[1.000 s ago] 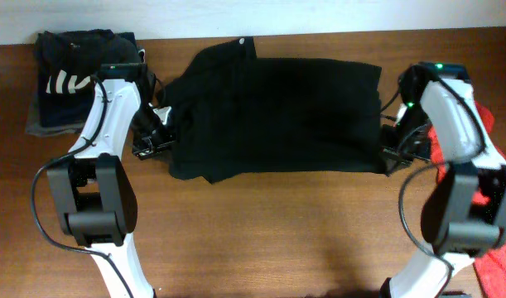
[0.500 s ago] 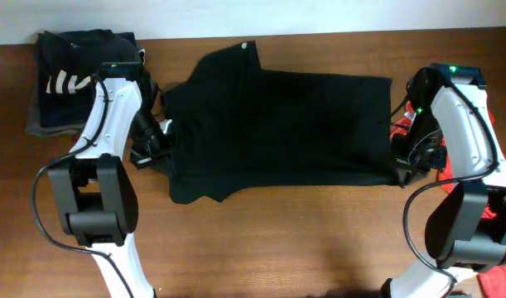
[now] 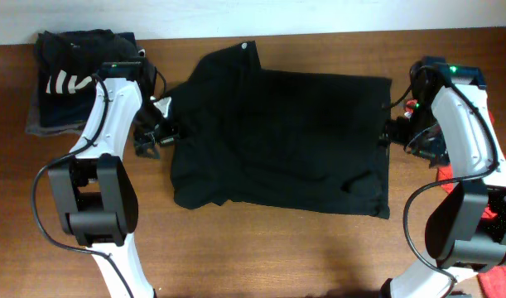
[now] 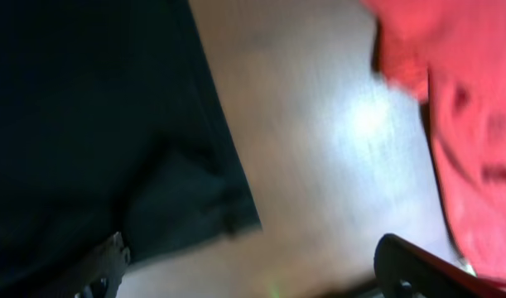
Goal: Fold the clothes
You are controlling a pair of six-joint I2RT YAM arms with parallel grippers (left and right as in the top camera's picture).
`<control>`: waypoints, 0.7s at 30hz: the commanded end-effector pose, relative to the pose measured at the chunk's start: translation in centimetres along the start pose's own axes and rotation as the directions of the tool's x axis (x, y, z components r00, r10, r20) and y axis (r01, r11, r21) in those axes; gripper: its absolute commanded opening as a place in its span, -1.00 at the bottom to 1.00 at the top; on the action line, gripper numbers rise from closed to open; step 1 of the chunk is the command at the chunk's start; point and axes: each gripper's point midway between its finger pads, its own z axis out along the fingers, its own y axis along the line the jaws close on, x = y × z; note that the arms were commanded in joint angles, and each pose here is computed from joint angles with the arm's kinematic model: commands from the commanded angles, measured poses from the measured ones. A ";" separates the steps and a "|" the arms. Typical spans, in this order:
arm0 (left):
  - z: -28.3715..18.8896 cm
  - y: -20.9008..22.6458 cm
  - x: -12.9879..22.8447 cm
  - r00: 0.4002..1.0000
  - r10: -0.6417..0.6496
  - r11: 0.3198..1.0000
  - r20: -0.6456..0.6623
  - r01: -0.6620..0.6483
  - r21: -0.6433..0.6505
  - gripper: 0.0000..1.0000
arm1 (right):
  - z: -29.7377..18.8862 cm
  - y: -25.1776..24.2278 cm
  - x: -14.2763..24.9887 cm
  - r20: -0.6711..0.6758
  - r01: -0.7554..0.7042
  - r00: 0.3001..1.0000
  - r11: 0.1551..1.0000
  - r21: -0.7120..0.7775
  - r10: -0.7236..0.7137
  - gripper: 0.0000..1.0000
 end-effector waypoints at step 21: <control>4.7 -0.8 7.7 0.950 -0.069 0.992 -0.305 0.098 0.081 0.47 | -0.3 2.7 -3.6 0.134 0.009 0.991 0.988 -0.152 0.012 0.91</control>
